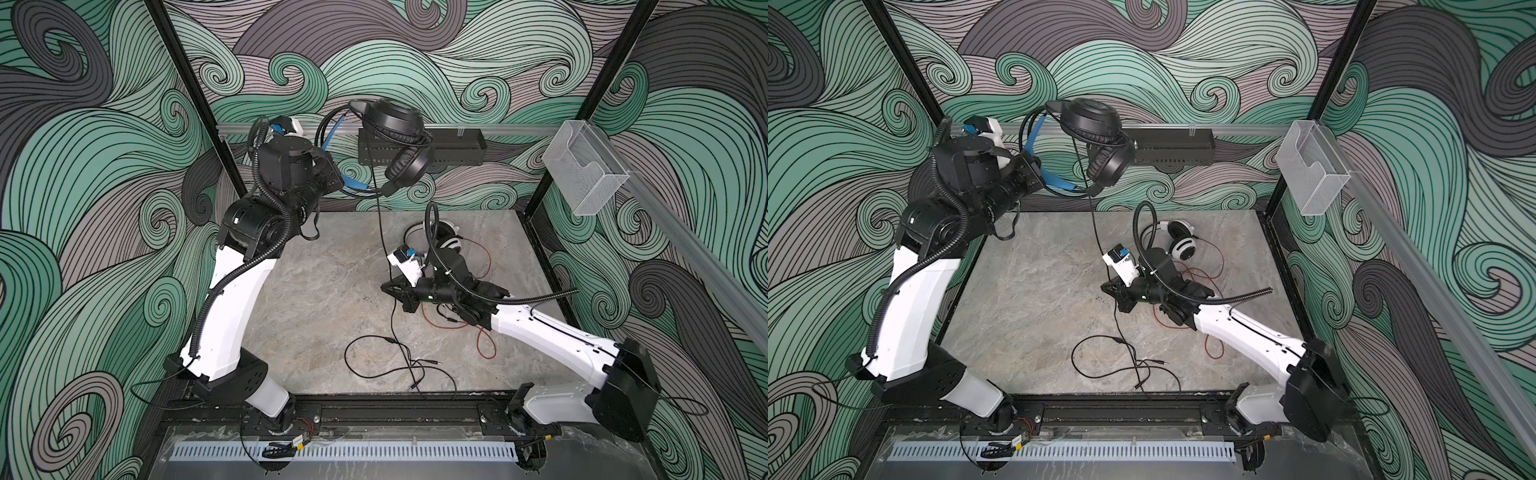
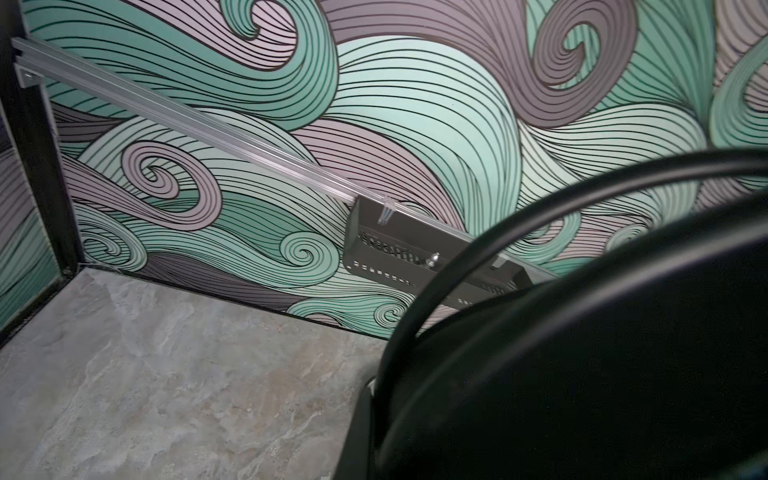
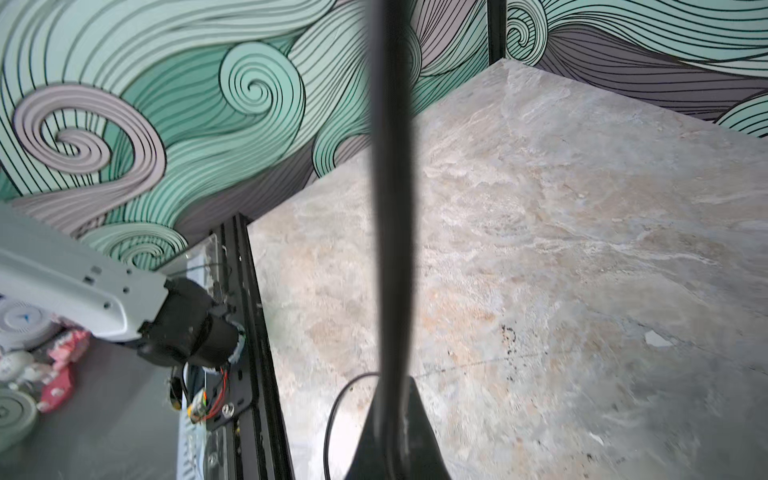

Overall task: Wrap the headphones
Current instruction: 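Raise the black headset high with the left gripper while the right gripper withdraws, then lower the black headset toward the table center while the right gripper approaches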

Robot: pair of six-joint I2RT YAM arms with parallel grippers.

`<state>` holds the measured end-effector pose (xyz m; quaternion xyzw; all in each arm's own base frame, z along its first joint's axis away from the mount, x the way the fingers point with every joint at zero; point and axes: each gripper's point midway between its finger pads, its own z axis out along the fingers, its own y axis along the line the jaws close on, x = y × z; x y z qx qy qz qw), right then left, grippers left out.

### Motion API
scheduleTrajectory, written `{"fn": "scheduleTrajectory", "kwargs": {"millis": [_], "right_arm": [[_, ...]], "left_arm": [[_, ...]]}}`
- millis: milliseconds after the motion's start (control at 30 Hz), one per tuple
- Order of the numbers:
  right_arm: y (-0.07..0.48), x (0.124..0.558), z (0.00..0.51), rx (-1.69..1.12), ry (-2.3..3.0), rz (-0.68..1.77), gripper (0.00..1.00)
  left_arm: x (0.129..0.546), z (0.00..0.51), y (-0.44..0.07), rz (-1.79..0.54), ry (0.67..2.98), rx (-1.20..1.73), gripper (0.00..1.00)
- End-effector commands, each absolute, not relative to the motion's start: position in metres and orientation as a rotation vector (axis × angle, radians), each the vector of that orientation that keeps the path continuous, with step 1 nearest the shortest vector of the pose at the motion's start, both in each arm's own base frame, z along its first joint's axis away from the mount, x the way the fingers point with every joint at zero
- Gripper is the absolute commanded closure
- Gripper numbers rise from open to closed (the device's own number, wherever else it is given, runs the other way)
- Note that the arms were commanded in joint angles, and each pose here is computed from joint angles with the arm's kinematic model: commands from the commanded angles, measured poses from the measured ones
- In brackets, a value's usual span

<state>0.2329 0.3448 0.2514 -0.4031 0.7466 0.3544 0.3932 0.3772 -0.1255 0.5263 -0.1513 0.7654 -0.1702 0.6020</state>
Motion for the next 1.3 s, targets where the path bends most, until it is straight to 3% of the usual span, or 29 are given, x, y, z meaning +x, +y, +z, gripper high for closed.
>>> {"fn": "scheduleTrajectory", "kwargs": {"millis": [0,200,467,600,933,1267], "right_arm": [[0.321,0.216,0.234,-1.148,1.933,0.674,1.0],[0.308,0.194,0.256,-1.273,1.913,0.494,1.0],[0.295,0.191,0.334,-1.35,1.802,0.313,1.0],[0.293,0.195,0.365,-1.399,1.723,0.241,1.0],[0.284,0.219,0.393,-1.438,1.599,-0.007,1.0],[0.315,0.199,0.407,-1.505,1.458,-0.057,1.0]], "left_arm": [[0.386,0.544,-0.101,-0.364,1.643,-0.46,1.0],[0.411,0.481,-0.09,-0.068,1.737,-0.426,1.0],[0.409,0.413,-0.106,0.331,1.807,-0.138,1.0],[0.393,0.389,-0.12,0.34,1.85,-0.019,1.0],[0.328,0.334,-0.187,0.075,1.966,0.565,1.0],[0.31,0.312,-0.186,0.025,2.124,0.582,1.0]]}}
